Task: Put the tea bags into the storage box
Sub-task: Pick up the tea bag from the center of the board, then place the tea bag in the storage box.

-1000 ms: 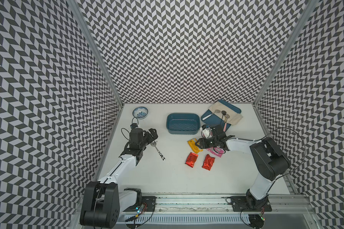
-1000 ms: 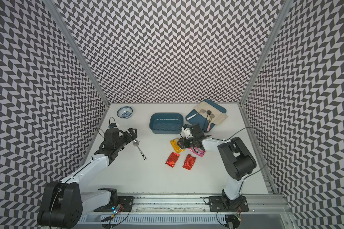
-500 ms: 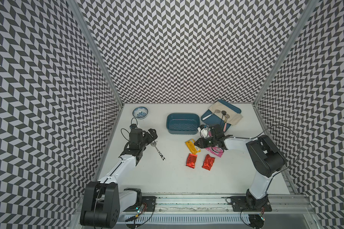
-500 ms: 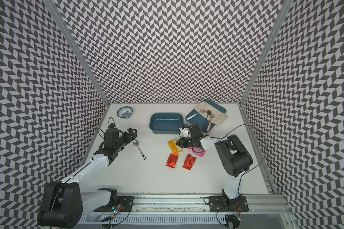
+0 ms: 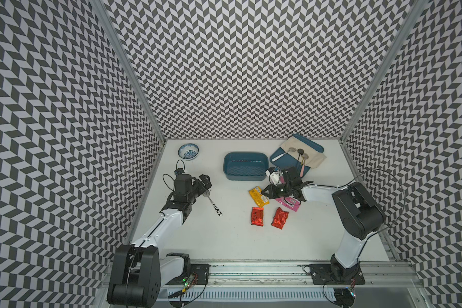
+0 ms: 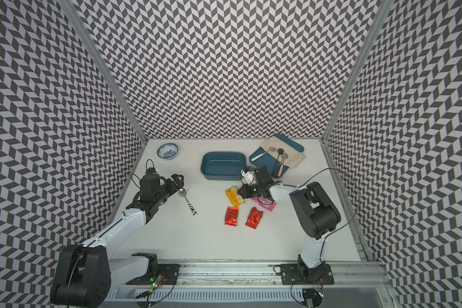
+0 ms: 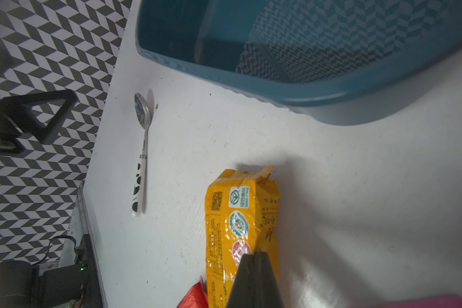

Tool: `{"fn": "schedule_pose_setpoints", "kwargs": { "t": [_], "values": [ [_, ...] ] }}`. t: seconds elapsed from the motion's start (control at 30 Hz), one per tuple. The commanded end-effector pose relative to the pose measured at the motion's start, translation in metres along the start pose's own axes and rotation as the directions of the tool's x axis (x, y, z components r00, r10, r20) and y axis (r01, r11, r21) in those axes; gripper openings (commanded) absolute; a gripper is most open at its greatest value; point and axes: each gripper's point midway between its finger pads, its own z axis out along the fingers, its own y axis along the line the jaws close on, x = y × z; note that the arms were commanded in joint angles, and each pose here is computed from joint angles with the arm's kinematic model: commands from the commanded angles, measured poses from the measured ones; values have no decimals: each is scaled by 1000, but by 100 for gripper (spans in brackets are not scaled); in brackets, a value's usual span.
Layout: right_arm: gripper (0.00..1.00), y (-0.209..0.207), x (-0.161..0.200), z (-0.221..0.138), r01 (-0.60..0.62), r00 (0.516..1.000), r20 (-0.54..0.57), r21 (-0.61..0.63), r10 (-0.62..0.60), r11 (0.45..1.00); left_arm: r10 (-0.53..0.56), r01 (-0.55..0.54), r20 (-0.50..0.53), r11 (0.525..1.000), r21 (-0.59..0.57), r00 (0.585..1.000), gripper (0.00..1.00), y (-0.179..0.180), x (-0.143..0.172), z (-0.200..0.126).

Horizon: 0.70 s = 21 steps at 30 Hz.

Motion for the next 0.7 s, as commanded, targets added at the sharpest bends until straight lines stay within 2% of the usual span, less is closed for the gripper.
{"fn": "schedule_pose_setpoints", "kwargs": {
  "t": [0.0,0.13,0.33,0.5,0.67],
  "values": [
    [0,28,-20,-26,59,996,62,-43,-56,997,-2,2,8,1000,-12,1000,100,5,0,-2],
    [0,48,-31,-48,85,991,107,-62,-78,994,-4,4,14,1000,-19,1000,100,7,-1,-2],
    [0,75,-91,-71,142,962,244,-55,-125,988,-14,14,-1,1000,-17,1000,100,7,1,2],
    [0,82,-141,-61,152,947,295,-55,-129,987,-19,19,-8,1000,-12,1000,99,6,3,3],
    [0,66,-173,-40,86,941,334,-52,-63,995,-20,20,-16,1000,-17,1000,99,10,8,2]
  ]
}}
